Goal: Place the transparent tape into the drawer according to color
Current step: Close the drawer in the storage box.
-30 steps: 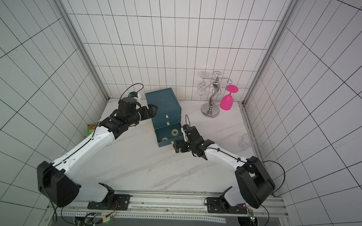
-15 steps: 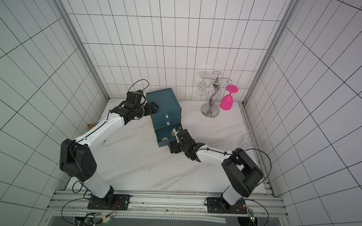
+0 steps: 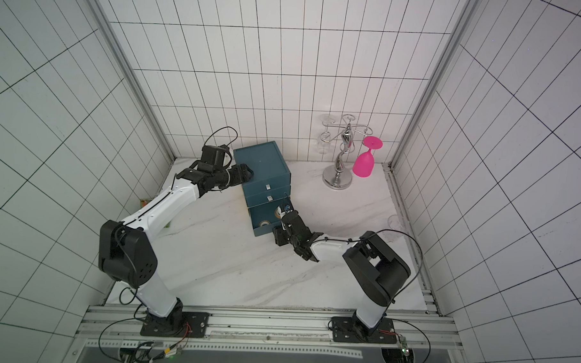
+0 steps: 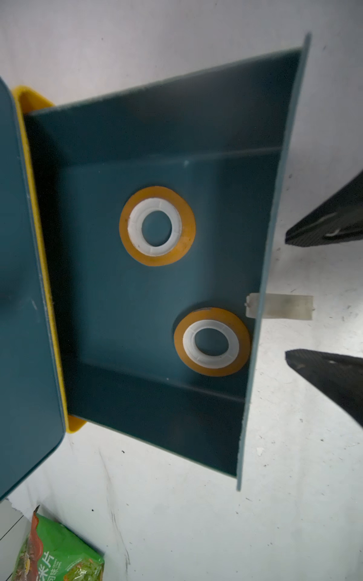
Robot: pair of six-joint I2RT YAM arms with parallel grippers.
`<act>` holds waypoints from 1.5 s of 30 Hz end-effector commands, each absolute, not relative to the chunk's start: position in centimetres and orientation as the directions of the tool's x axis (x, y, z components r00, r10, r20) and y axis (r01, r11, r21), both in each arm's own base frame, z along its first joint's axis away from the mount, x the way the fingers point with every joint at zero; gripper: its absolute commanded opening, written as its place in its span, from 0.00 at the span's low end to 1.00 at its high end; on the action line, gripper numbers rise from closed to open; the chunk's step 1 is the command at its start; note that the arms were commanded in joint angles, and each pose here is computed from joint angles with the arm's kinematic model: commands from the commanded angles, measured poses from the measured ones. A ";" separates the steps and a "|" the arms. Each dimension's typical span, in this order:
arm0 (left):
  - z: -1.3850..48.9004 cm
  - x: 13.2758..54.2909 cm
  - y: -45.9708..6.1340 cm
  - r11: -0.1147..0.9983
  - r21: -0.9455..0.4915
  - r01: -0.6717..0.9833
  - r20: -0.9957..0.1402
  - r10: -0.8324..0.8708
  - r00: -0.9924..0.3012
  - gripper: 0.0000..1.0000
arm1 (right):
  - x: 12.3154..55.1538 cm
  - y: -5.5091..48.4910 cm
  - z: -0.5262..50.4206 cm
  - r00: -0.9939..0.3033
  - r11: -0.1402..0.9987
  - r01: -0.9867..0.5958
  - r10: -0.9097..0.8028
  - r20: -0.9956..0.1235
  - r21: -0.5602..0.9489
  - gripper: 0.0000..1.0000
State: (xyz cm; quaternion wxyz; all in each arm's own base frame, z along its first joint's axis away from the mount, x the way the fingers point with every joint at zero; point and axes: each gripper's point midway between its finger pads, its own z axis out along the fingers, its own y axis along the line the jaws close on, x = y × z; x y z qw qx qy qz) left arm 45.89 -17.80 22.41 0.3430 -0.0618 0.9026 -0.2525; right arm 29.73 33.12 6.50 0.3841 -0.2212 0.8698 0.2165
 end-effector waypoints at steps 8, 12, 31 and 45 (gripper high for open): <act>21.2 45.4 -18.2 0.868 -0.491 0.077 -0.543 -0.236 -0.806 0.84 | 31.7 34.4 7.2 -0.531 0.821 -0.544 -0.174 -0.829 0.176 0.53; 20.8 45.3 -18.4 0.867 -0.492 0.080 -0.531 -0.226 -0.817 0.84 | 32.4 35.2 8.0 -0.509 0.816 -0.552 -0.168 -0.844 0.171 0.52; 19.9 44.9 -19.2 0.853 -0.515 0.091 -0.486 -0.202 -0.850 0.83 | 36.9 37.6 9.1 -0.456 0.813 -0.558 -0.132 -0.880 0.167 0.47; 19.2 44.4 -19.5 0.846 -0.526 0.091 -0.455 -0.190 -0.870 0.82 | 39.0 39.3 8.7 -0.451 0.808 -0.565 -0.132 -0.883 0.168 0.46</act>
